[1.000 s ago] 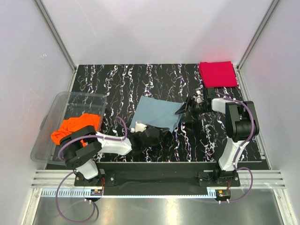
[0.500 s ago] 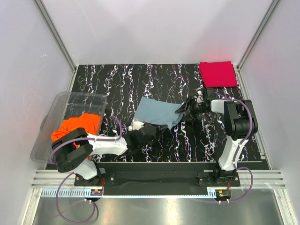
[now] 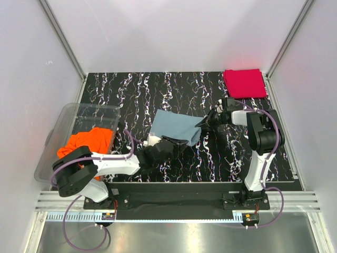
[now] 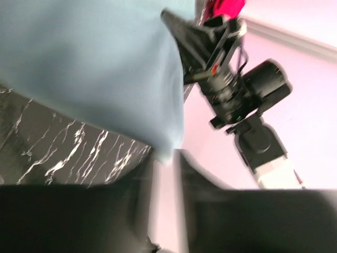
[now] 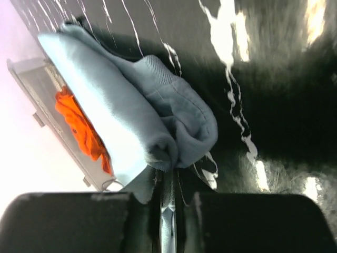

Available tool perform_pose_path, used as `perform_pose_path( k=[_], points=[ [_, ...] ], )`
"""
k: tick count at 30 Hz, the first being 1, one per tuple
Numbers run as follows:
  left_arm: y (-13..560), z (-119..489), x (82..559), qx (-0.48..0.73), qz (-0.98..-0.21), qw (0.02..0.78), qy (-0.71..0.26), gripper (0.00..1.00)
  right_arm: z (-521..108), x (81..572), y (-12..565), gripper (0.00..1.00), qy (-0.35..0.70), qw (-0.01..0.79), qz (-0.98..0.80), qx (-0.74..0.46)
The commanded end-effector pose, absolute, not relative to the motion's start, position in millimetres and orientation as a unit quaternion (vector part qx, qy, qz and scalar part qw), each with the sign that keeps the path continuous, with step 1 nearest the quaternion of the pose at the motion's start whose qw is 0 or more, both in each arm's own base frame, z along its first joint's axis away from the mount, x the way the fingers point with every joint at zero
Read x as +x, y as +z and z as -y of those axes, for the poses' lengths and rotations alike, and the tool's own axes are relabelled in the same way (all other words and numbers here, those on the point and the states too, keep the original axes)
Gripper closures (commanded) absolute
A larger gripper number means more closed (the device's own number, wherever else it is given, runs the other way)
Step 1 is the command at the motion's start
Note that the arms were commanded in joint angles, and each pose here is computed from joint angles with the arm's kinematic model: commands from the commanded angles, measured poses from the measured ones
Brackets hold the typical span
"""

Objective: Fold and stack the t-shirts
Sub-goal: Neatly place the folded tshirt to the corner

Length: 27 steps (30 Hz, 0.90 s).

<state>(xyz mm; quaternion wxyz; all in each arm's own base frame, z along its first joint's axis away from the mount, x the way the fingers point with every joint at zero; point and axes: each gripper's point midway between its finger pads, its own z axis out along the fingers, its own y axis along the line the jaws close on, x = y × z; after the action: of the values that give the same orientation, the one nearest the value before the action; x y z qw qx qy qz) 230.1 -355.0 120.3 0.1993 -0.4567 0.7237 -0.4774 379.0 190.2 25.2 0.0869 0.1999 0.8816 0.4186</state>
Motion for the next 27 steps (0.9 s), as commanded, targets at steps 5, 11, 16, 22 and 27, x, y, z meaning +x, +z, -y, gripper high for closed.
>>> perform_pose_path(
  k=[5,11,16,22,27],
  points=[
    [140.0,357.4,182.9,-0.296,-0.803,0.175,-0.488,0.55,-175.7,396.6,60.0,0.97,0.369,0.169,-0.905,0.127],
    [150.8,307.8,155.8,-0.102,-0.857,0.200,-0.464,0.58,-146.2,381.1,80.0,1.00,0.281,0.208,-0.934,0.074],
    [181.1,245.8,157.4,0.018,-0.876,0.291,-0.384,0.57,-114.6,384.9,106.2,1.00,0.190,0.248,-0.950,0.026],
    [206.1,225.4,173.9,0.092,-0.861,0.334,-0.373,0.56,-75.1,409.8,126.3,1.00,0.069,0.250,-0.966,0.008],
    [207.3,220.9,198.2,0.126,-0.864,0.325,-0.365,0.56,-35.7,441.8,161.5,1.00,-0.032,0.299,-0.954,0.018]
  ],
)
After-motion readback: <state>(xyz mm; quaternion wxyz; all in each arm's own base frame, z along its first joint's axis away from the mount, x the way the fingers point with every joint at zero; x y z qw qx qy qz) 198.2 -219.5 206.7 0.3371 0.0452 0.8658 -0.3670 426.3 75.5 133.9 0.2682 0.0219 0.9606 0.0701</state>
